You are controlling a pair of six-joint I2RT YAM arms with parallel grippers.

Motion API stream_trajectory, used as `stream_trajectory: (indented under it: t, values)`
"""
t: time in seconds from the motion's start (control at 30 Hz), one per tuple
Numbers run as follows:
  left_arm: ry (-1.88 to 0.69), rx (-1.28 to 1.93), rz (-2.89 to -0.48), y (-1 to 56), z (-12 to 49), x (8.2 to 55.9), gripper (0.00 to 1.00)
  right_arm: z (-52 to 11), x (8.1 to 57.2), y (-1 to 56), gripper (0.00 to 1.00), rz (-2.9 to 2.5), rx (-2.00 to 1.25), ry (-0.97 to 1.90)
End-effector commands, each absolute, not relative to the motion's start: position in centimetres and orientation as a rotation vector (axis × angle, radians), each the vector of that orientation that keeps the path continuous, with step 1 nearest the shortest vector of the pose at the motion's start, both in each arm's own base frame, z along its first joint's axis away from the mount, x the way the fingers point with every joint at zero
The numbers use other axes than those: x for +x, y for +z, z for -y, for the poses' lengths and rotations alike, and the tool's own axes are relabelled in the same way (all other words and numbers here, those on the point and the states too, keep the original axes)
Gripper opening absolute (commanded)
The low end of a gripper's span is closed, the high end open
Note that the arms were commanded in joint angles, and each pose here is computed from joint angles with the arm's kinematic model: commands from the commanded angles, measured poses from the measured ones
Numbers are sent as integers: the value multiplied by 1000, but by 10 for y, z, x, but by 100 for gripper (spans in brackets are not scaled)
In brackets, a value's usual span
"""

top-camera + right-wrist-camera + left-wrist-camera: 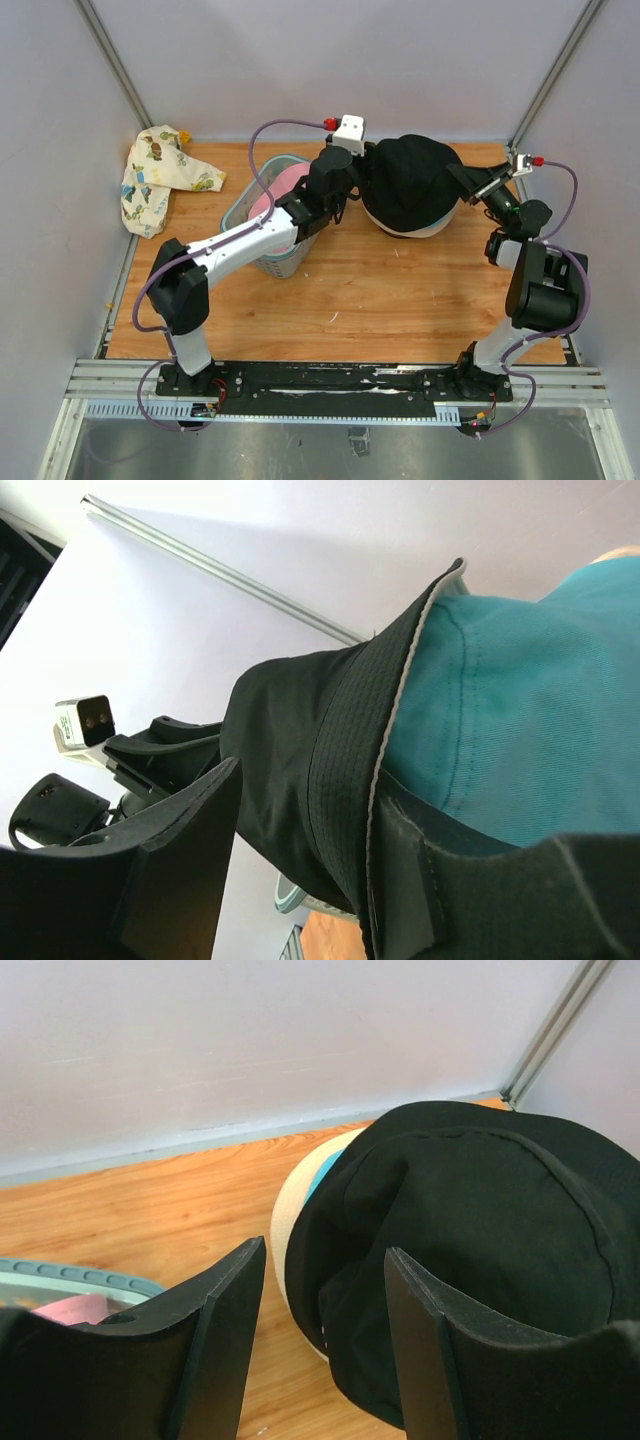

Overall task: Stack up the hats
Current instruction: Stack the hat on the hat.

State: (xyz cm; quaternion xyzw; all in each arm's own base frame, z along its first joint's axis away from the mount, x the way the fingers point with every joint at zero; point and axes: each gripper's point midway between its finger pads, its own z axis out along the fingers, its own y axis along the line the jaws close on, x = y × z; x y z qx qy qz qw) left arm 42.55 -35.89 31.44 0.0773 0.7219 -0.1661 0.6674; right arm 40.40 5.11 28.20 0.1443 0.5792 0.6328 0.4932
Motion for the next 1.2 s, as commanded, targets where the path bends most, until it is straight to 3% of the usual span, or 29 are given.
stream_trajectory:
  t: [0.0,0.1,0.3,0.4,0.67,1.17]
  values:
    - [-424,183,-1616,323,367,434,56,-36,404,287,52,-1345,347,1491]
    - [-449,198,-1611,324,371,437,56,-31,411,282,48,-1341,388,1494]
    - [-462,218,-1608,327,380,441,56,-25,425,275,14,-1338,449,1510]
    - [-460,218,-1609,326,381,442,56,-22,431,271,7,-1352,481,1505]
    - [-450,179,-1623,318,373,443,58,-10,442,245,4,-1367,621,1457]
    - [-411,141,-1671,294,365,453,63,8,450,188,10,-1330,902,1460]
